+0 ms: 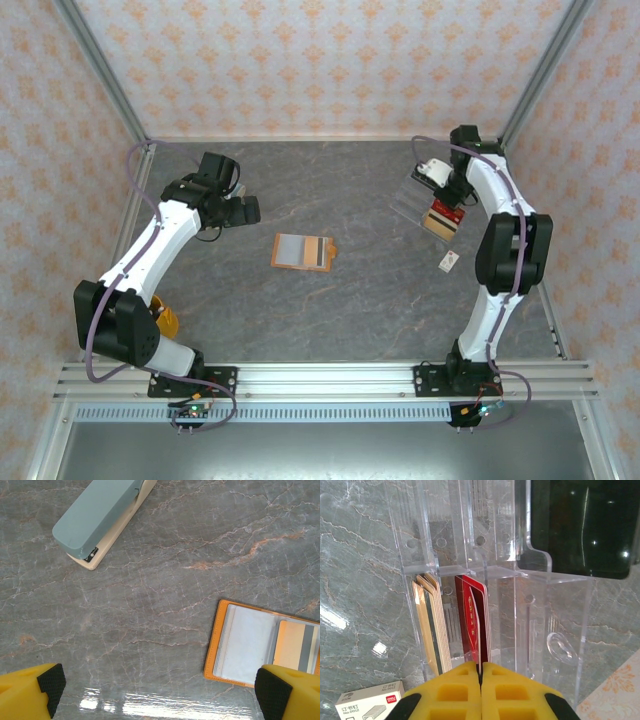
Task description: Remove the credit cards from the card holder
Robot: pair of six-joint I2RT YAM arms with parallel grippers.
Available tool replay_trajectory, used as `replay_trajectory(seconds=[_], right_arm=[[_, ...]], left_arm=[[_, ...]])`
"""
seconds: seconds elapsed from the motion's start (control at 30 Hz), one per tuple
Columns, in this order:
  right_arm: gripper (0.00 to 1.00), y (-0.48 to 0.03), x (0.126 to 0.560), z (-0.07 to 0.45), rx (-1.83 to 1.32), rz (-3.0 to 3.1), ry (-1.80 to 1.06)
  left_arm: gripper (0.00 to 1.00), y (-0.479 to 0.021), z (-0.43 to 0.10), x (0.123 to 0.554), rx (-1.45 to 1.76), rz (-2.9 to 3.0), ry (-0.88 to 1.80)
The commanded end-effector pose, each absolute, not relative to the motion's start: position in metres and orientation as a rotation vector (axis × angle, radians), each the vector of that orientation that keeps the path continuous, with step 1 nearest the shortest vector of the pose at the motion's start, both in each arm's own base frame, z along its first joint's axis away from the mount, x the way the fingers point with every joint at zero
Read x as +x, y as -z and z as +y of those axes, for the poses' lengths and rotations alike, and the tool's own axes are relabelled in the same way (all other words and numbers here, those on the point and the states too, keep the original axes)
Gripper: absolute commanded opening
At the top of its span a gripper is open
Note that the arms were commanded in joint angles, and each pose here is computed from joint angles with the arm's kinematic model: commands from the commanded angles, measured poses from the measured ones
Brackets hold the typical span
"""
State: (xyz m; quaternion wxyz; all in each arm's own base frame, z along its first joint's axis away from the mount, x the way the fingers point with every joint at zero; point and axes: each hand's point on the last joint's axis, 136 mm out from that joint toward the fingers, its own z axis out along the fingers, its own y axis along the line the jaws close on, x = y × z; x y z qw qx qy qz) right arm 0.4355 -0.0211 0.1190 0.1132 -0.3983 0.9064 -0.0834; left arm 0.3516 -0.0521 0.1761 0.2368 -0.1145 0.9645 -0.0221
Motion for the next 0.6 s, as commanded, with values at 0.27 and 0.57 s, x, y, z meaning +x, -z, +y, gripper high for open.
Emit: replay_trajectory(seconds=[0.27, 0.57], right_arm=[[0.22, -0.126, 0.455, -0.025, -1.102, 2.641, 0.272], [0.28, -0.178, 0.456, -0.012, -0.955, 2.525, 0.218]], left_arm=[[1.0, -0.186, -0.053, 0.349, -0.291, 2.628, 0.081], [1.0, -0.185, -0.058, 0.351, -0.285, 2.623, 0.113]])
